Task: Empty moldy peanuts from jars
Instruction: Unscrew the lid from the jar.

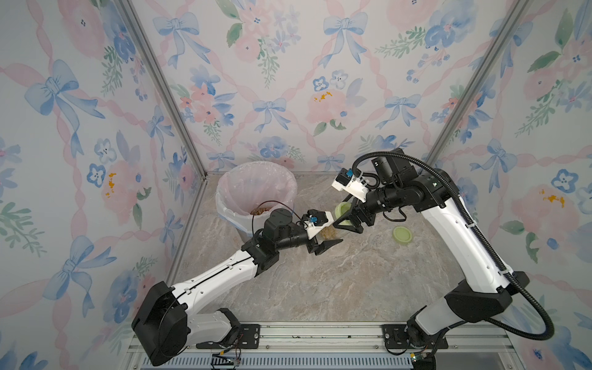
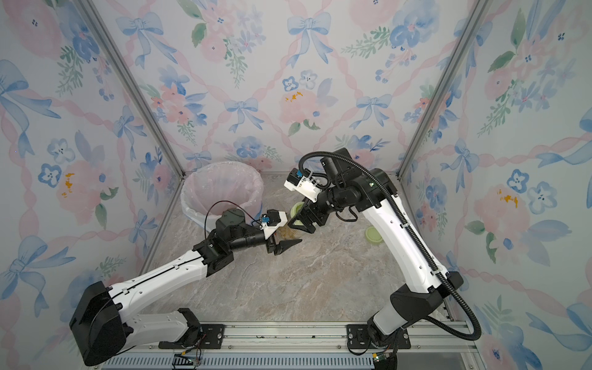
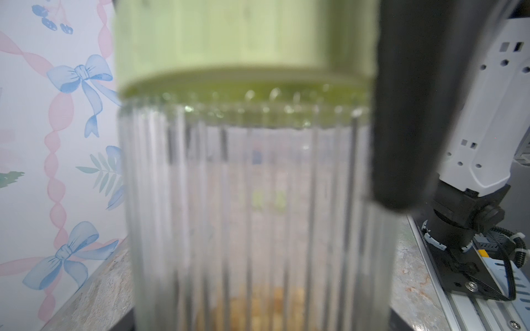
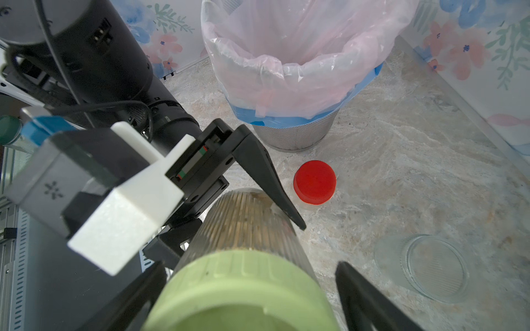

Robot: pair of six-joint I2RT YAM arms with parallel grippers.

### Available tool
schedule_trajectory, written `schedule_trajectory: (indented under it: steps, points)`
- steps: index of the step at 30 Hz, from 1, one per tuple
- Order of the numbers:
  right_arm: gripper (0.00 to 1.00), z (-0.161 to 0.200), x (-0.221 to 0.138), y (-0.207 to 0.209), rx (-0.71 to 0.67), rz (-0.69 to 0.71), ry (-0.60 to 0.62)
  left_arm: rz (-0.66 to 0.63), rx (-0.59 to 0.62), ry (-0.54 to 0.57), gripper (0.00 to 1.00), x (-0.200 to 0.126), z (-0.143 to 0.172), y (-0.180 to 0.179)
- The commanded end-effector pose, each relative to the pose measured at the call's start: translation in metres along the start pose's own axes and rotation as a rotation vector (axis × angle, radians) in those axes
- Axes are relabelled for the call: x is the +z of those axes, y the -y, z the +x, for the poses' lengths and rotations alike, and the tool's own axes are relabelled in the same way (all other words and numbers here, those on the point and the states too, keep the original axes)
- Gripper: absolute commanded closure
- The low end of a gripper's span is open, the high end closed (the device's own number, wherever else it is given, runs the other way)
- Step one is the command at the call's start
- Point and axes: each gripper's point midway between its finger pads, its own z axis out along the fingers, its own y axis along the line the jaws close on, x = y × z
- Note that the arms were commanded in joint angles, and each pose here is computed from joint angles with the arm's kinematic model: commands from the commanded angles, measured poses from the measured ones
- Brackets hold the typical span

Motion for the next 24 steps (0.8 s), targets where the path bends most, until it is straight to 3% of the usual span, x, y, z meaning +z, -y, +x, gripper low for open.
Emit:
schedule_trajectory:
  steps: [1, 12, 24]
  points:
    - [0.03, -0.01, -0.015, -0.002, -0.021, 0.0, 0.06, -0.017, 0.072, 0.136, 0.95, -0.007, -0.045, -0.004]
    - [0.02, -0.013, -0.027, -0.024, -0.03, -0.078, 0.107, -0.035, 0.059, 0.115, 0.97, -0.005, -0.036, -0.014]
    - [0.03, -0.023, -0.042, 0.002, 0.025, 0.031, 0.211, -0.042, 0.061, 0.12, 0.98, -0.009, -0.038, -0.016]
